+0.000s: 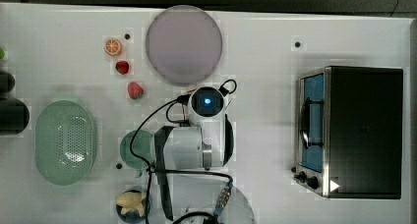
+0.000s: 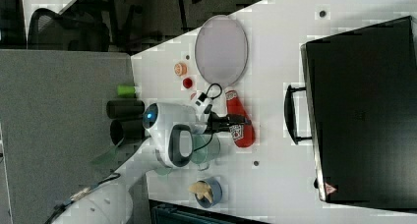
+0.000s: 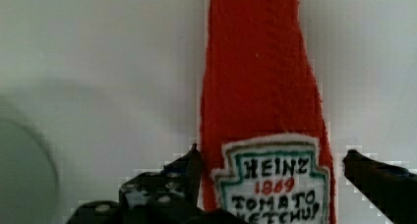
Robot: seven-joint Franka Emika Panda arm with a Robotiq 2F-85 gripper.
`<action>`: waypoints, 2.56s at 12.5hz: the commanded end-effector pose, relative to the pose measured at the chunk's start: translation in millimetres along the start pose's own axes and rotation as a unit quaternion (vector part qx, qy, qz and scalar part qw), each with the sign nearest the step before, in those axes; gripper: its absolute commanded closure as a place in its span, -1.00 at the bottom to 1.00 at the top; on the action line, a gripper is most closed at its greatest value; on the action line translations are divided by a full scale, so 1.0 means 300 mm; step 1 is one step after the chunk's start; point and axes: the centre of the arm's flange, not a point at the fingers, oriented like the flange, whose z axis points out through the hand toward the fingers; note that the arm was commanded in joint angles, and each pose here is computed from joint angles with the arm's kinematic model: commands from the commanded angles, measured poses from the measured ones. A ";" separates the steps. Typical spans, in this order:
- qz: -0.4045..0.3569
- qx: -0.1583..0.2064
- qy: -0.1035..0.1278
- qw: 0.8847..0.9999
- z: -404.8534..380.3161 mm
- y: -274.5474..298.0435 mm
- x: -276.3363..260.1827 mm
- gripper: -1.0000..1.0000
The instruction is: Pick Ketchup from the table and place it in strainer.
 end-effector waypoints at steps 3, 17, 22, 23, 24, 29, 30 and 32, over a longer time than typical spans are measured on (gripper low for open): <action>-0.020 0.003 0.012 1.000 0.003 -0.012 0.021 -0.70; -0.007 -0.056 0.068 0.996 -0.913 -0.373 -0.094 -0.25; 0.073 -0.005 0.070 0.995 -0.827 -0.833 -0.109 -0.25; 0.073 0.006 0.077 0.994 -0.794 -0.922 -0.108 -0.25; 0.073 0.021 0.086 0.993 -0.759 -0.999 -0.104 -0.25; 0.063 0.082 0.076 0.992 -0.534 -1.247 -0.107 -0.25; 0.051 0.084 0.068 0.993 -0.477 -1.277 -0.111 -0.25; 0.032 0.092 0.074 0.992 -0.382 -1.317 -0.100 -0.25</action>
